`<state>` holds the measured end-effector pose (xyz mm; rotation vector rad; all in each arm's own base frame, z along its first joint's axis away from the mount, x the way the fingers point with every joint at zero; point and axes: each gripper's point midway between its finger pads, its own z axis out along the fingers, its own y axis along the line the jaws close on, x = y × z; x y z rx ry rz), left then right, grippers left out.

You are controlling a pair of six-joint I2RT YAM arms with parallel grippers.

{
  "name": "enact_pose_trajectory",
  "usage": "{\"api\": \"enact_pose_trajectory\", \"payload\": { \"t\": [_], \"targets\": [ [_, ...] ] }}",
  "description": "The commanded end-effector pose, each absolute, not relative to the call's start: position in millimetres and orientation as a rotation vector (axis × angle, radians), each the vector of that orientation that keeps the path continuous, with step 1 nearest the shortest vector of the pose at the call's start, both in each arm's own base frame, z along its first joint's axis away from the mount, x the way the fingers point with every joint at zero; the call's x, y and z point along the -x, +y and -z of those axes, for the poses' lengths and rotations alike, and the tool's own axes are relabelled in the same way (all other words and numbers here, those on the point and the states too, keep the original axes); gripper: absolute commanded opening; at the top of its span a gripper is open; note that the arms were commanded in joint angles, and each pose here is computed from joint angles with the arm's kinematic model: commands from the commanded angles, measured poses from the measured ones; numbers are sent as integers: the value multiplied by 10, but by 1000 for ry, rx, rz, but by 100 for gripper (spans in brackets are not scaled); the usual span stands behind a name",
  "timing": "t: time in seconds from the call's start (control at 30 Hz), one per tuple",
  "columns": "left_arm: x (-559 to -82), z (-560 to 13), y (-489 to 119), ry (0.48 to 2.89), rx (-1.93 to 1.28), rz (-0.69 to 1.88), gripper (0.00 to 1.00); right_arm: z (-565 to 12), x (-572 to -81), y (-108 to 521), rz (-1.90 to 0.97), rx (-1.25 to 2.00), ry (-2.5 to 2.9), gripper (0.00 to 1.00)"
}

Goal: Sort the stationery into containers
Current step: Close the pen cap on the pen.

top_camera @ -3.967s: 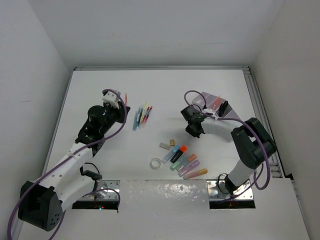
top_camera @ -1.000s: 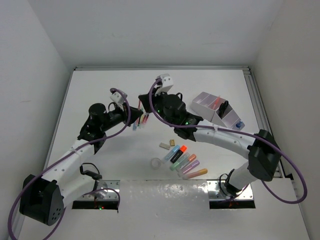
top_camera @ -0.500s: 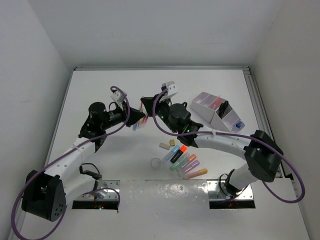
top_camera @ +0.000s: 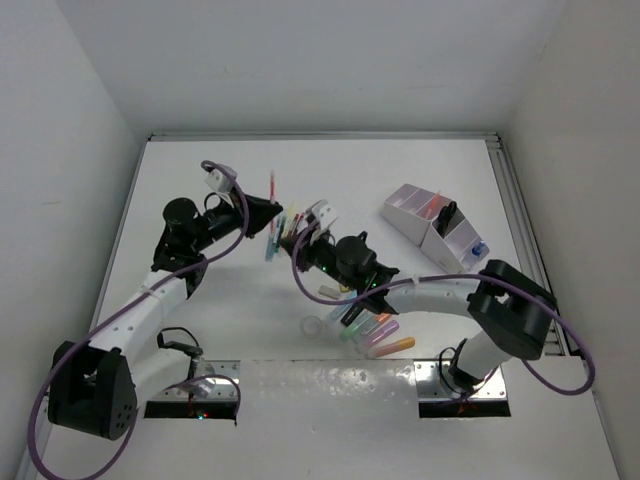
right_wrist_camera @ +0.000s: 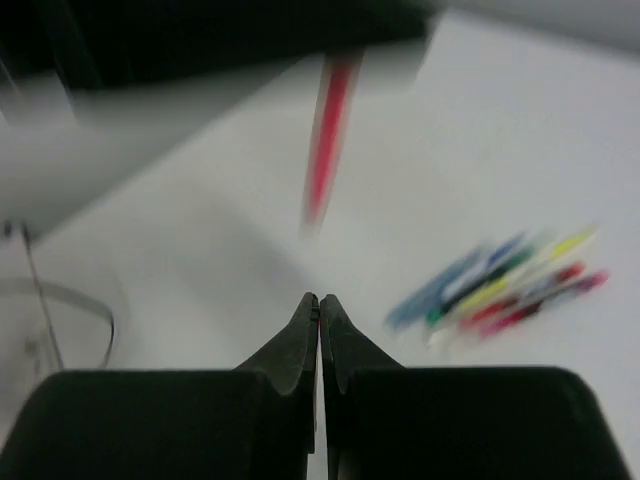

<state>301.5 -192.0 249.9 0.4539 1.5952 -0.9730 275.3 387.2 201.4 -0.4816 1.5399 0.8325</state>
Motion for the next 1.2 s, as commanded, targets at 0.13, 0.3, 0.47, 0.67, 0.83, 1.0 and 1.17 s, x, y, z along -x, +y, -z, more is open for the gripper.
{"api": "enact_pose_trajectory", "payload": {
  "t": [0.13,0.3,0.47,0.67,0.83,1.0,1.17],
  "targets": [
    [-2965,-3472,-1940,1232,-556,901,0,-1209,-2262,3973,-865,743,1739,0],
    [-2977,-3358,-1896,1271,-560,858,0,-1374,-2382,3727,-787,662,1727,0],
    [-2976,-3185,-1888,1313,-615,793,0,-1645,-2545,3480,-632,712,1706,37],
    [-3002,-2863,-1858,1410,-645,739,0,-2525,-2776,3429,-543,735,1566,31],
    [-2915,-2800,-1919,1424,-663,766,0,-3066,-2851,3510,-570,702,1450,25],
    [-2836,-2720,-1957,1449,-693,791,0,-3460,-2809,3655,-680,664,1339,67],
    [-2777,-2670,-2020,1445,-737,797,0,-3735,-2901,3772,-737,591,1274,78]
  ]
}}
